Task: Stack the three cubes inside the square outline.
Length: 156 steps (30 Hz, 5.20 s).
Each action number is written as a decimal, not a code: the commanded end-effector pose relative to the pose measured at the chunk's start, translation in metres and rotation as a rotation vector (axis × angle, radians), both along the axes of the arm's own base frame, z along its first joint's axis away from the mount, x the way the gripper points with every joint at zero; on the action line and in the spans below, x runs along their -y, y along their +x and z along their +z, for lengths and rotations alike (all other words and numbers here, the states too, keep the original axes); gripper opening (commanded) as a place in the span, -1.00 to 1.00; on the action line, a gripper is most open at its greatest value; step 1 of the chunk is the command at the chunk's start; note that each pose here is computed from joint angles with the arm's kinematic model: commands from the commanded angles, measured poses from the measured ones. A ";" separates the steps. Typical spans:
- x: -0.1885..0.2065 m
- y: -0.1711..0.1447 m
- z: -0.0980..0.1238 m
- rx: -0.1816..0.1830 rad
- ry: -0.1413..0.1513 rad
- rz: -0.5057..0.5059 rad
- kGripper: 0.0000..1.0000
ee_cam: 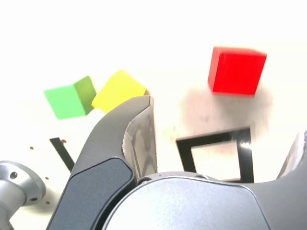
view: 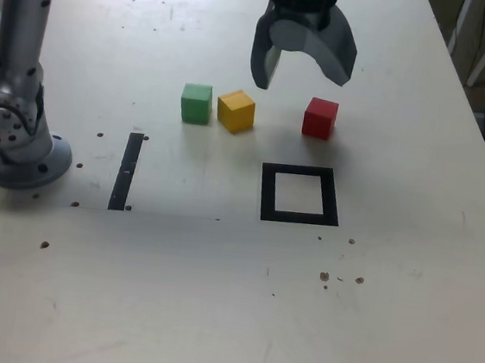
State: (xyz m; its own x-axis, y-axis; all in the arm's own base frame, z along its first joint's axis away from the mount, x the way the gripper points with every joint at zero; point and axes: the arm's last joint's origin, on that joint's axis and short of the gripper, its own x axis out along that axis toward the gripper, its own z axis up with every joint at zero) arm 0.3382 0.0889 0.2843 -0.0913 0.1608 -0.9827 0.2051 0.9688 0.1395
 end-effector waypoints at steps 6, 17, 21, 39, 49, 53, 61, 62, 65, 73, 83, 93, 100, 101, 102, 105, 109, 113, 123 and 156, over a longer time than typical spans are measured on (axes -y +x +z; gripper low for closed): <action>-0.020 0.025 -0.023 -0.034 -0.003 0.007 0.98; -0.034 0.051 -0.050 -0.067 -0.009 0.009 0.89; -0.037 0.055 -0.057 -0.076 -0.011 0.012 0.80; -0.038 0.062 -0.069 -0.092 0.021 -0.021 -0.25; -0.038 0.062 -0.071 -0.103 0.015 -0.024 -0.31; -0.037 0.062 -0.071 -0.105 0.012 -0.025 -0.31; -0.026 0.058 -0.057 -0.108 0.015 -0.033 -0.31; -0.023 0.057 -0.054 -0.105 0.016 -0.031 -0.31; -0.013 0.052 -0.041 -0.092 0.018 -0.020 -0.31; 0.027 0.042 -0.021 -0.050 -0.022 0.012 -0.31; 0.064 0.030 -0.022 -0.028 -0.038 0.079 -0.31; 0.079 0.022 -0.034 -0.017 -0.034 0.128 -0.31; 0.087 0.024 -0.043 -0.013 -0.030 0.141 -0.31; 0.088 0.024 -0.044 -0.012 -0.031 0.142 -0.31; 0.088 0.025 -0.044 -0.013 -0.032 0.141 -0.31; 0.090 0.026 -0.046 -0.015 -0.035 0.142 -0.31; 0.091 0.027 -0.050 -0.022 -0.040 0.140 -0.31; 0.093 0.029 -0.055 -0.030 -0.045 0.137 -0.31; 0.093 0.031 -0.062 -0.026 -0.045 0.131 0.41; 0.073 -0.029 -0.002 0.000 0.026 0.279 0.99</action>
State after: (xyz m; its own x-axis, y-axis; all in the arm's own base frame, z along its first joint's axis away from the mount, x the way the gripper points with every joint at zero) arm 0.3100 0.0139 0.2810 -0.1364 0.1553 -0.9784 -0.0538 0.9850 0.1639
